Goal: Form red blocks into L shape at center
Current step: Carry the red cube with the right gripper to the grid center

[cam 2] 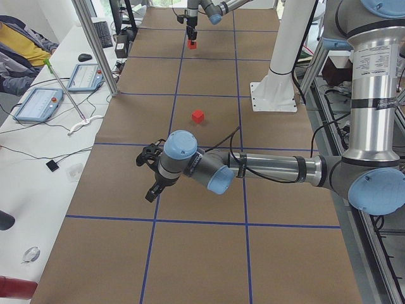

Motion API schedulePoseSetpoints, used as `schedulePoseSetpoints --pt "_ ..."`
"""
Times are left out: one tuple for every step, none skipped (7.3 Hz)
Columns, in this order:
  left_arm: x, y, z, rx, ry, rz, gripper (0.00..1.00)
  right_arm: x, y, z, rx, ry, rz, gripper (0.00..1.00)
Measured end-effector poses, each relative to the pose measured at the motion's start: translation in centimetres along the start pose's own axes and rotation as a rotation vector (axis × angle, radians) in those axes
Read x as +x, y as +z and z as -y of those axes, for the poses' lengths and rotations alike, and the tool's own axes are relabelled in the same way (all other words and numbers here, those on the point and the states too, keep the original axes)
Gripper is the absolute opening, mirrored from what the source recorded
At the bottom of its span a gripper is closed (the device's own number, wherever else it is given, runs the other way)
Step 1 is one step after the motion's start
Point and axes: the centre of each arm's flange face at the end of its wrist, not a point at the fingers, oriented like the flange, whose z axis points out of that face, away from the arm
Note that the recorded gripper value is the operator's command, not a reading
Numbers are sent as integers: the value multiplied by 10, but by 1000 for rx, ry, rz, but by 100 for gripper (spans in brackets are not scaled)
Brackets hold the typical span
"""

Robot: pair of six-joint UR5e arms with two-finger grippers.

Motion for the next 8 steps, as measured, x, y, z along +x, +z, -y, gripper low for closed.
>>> schedulePoseSetpoints --pt "0 0 0 -1 -1 0 100 -56 14 20 1 62 -18 15" --pt "0 0 0 -1 -2 0 100 -116 26 34 3 121 -46 16" --pt "0 0 0 -1 -2 0 100 -174 38 41 5 175 -72 16" --pt "-1 1 0 -1 -2 0 100 -225 47 41 8 224 -93 17" --pt "-1 1 0 -1 -2 0 100 -270 54 37 5 268 -108 17" --pt "-1 1 0 -1 -2 0 100 -306 60 31 0 303 -121 18" --pt "0 1 0 -1 -2 0 100 -336 72 30 4 331 -143 18" --pt "0 1 0 -1 -2 -1 100 -356 84 33 9 347 -167 20"
